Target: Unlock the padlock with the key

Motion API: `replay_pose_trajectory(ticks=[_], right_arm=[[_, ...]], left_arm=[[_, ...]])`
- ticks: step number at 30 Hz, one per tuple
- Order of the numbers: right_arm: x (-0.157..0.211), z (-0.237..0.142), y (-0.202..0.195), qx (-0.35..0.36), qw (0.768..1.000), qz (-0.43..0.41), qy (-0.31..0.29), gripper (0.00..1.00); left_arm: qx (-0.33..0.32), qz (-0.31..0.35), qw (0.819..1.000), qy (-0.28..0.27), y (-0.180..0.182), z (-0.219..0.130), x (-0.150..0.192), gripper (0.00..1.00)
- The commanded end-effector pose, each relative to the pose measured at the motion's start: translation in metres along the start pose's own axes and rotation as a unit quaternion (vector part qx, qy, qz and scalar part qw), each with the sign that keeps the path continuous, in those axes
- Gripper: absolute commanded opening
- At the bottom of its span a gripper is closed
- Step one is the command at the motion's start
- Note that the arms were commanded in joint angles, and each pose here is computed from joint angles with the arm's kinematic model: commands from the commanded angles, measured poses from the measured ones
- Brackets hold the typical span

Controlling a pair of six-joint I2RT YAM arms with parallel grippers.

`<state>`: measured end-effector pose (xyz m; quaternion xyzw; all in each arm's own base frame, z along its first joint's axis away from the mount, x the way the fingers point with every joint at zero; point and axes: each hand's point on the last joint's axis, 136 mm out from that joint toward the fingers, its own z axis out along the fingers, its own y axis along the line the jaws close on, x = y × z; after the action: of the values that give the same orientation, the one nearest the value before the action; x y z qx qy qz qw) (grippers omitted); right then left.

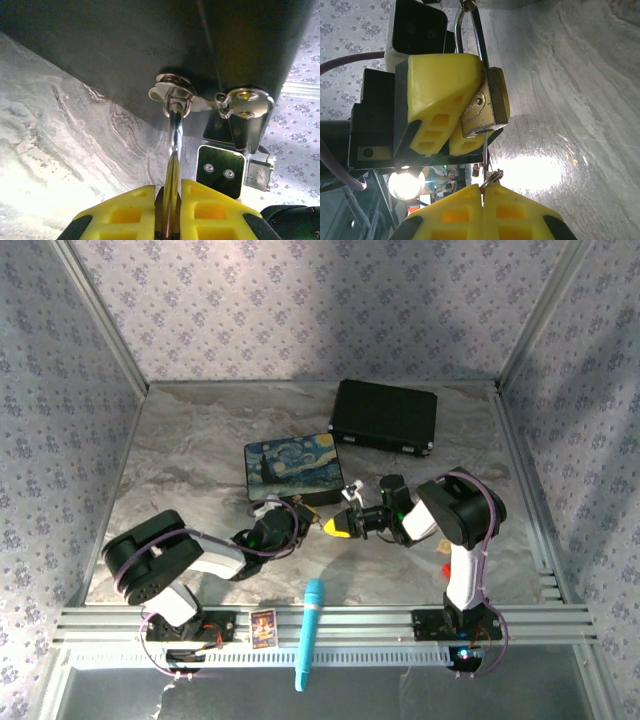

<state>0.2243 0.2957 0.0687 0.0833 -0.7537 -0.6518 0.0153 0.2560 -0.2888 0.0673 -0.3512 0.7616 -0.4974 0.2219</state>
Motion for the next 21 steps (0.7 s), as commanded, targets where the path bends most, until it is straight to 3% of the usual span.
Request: replay_pose_trajectory(ticks=[1, 21], right_arm=[[-0.01, 0.001, 0.003, -0.008, 1.0, -0.01, -0.004, 0.0], [-0.023, -0.014, -0.008, -0.004, 0.999, 0.02, -0.035, 0.0]], left_arm=[[0.048, -0.011, 0.997, 0.053, -0.028, 0.003, 0.026, 0.0], [0.073, -0.015, 0.994, 0.079, -0.031, 0.0, 0.037, 0.0]])
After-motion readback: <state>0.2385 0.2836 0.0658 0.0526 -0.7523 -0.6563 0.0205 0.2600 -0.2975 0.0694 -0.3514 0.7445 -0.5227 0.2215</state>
